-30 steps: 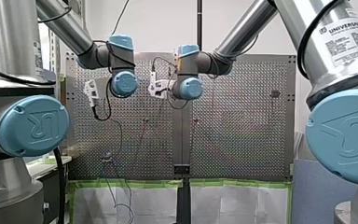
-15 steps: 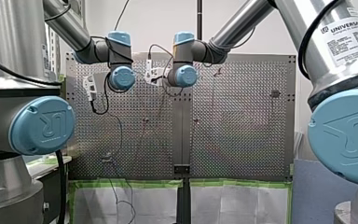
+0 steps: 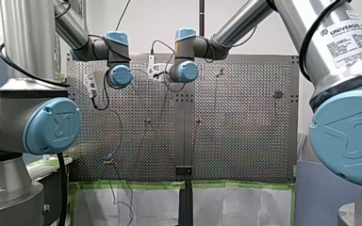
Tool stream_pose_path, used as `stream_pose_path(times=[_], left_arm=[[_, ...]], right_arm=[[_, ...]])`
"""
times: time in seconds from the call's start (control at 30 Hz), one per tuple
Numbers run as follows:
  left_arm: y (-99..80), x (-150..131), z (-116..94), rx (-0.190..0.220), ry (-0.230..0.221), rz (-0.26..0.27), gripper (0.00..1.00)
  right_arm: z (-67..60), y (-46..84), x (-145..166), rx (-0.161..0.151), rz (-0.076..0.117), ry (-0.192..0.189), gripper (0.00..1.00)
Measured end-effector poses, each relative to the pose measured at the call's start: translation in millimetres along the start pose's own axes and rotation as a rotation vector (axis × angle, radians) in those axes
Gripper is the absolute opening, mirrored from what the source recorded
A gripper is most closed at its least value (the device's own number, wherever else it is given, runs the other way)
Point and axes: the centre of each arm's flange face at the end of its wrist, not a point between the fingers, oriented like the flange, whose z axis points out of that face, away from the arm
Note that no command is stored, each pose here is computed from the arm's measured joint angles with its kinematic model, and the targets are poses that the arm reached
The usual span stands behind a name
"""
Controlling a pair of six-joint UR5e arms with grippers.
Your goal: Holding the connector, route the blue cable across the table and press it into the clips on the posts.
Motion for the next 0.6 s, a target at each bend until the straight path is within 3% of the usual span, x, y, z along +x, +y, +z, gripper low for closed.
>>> stream_pose_path(times=[0.3, 0.6], left_arm=[[0.6, -10.5, 17.1, 0.002, -0.016, -0.012, 0.0], [-2.3, -22.3, 36.9, 0.04, -0.049, -0.035, 0.0]], right_arm=[[13.4, 7.8, 6.2, -0.01, 0.004, 0.006, 0.0], [19.9, 13.6, 11.6, -0.018, 0.007, 0.012, 0.0]])
